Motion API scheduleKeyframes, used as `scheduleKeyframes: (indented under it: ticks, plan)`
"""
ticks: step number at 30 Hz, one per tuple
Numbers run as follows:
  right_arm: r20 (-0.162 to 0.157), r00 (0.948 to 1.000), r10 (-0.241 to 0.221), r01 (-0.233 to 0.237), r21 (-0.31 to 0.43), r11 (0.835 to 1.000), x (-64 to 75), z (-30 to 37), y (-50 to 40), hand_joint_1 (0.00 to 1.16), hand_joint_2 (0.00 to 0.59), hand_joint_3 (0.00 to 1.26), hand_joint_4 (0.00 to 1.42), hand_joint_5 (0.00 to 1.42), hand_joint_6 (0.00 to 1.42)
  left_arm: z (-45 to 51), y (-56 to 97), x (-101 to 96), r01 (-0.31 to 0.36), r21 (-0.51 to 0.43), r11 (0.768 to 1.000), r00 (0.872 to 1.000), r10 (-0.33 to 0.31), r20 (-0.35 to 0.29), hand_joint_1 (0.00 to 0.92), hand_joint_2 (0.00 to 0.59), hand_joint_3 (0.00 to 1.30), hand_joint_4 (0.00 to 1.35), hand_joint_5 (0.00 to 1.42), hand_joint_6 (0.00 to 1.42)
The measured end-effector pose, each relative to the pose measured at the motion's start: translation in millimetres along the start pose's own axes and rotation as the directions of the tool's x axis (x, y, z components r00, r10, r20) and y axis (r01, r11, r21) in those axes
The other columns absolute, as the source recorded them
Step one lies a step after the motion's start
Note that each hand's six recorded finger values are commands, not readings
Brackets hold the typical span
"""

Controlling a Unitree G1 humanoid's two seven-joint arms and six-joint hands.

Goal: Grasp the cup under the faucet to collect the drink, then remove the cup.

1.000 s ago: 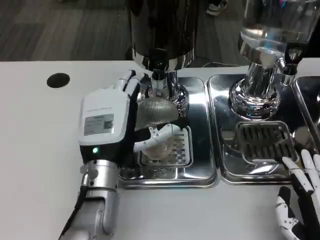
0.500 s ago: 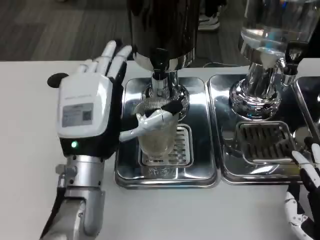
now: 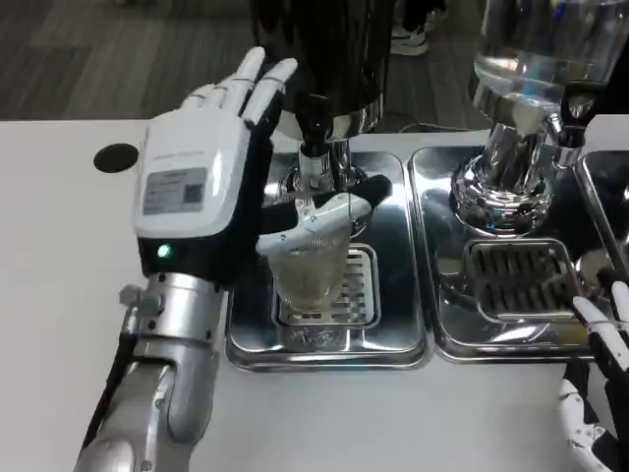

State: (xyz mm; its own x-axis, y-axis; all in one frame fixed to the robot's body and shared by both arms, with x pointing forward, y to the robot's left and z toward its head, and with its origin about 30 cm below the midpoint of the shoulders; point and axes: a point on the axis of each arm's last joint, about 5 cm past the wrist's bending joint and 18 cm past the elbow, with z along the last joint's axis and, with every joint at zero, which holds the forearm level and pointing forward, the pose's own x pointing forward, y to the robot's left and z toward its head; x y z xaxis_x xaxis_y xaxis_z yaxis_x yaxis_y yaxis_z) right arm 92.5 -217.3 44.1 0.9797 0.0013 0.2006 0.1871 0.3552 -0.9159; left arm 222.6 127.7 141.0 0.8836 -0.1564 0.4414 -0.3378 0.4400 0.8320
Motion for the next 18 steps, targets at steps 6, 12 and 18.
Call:
scheduleKeyframes:
  ticks: [6, 12, 18]
  plan:
    - [-0.005, 1.0000, 0.003, -0.003, 0.000, 1.000, -1.9, -0.6, -0.2, 0.15, 0.586, 0.18, 0.00, 0.00, 0.11, 4.9, -1.1, 2.5, -0.002, -0.006, 1.000, 1.000, 0.002, 0.008, 0.000, 0.100, 0.48, 0.34, 0.45, 0.44]
    - [-0.004, 1.0000, 0.003, -0.003, 0.001, 1.000, -1.6, -0.4, -0.1, 0.16, 0.586, 0.18, 0.00, 0.00, 0.12, 3.4, -1.8, -1.7, -0.048, -0.002, 0.999, 0.999, 0.048, 0.016, 0.000, 0.113, 0.65, 0.52, 0.59, 0.57]
    - [0.009, 1.0000, 0.002, -0.002, 0.005, 1.000, 2.7, 1.4, 0.5, 0.16, 0.586, 0.18, 0.00, 0.00, 0.13, -1.4, 1.1, -6.2, -0.079, 0.006, 0.997, 0.997, 0.079, 0.022, 0.000, 0.114, 0.67, 0.55, 0.62, 0.57]
